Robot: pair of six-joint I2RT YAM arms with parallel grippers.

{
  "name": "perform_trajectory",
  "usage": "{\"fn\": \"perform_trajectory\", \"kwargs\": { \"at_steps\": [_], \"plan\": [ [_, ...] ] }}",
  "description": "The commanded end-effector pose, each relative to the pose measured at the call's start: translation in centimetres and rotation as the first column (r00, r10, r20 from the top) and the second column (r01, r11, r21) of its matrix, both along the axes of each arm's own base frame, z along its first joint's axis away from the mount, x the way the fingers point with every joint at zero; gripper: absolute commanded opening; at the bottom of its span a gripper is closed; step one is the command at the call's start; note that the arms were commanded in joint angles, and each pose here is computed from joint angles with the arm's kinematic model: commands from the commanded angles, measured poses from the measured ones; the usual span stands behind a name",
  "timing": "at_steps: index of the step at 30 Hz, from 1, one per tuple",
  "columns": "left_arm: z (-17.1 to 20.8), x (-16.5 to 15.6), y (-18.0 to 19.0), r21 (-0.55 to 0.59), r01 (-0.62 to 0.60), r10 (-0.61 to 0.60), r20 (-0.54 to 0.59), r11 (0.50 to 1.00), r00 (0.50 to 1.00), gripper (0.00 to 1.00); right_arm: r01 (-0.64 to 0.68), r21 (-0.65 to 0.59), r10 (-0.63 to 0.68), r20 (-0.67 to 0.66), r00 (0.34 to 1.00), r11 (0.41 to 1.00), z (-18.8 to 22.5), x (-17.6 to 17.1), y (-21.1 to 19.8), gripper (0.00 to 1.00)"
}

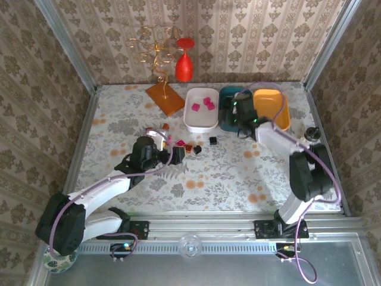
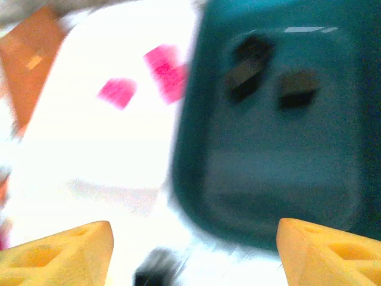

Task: Sort the legos into containers by color
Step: Place the lego in the container, then pick up the lego from the center of the table.

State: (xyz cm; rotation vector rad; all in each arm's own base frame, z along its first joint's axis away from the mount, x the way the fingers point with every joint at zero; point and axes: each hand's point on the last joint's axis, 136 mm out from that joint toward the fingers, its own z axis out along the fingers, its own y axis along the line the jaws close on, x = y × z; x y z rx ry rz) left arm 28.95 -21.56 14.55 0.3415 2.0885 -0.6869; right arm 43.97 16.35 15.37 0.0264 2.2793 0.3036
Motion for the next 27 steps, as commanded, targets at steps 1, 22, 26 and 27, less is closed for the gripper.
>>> {"fn": "perform_trajectory", "kwargs": {
  "at_steps": [1,22,26,27],
  "plan": [
    [-0.3,0.4,1.8,-0.011,-0.085,0.085,-0.017,0.996,0.996,1.00,-0.135,-0.149,0.136,-0.005,0.991,0.980,-2.4,-4.6,3.3,0.76],
    [-0.2,0.3,1.5,-0.046,-0.067,0.066,-0.028,0.997,0.997,1.00,-0.043,-0.271,0.025,-0.072,0.997,0.962,-12.0,-1.3,5.5,0.69],
    [-0.2,0.2,1.2,-0.061,-0.057,0.055,-0.036,0.996,0.998,1.00,-0.037,-0.273,0.015,-0.083,0.996,0.961,-12.7,-0.8,5.3,0.58],
    [-0.1,0.2,1.1,-0.066,-0.053,0.051,-0.035,0.996,0.998,1.00,-0.035,-0.275,0.012,-0.085,0.996,0.961,-12.9,-0.9,5.1,0.56]
  ]
}}
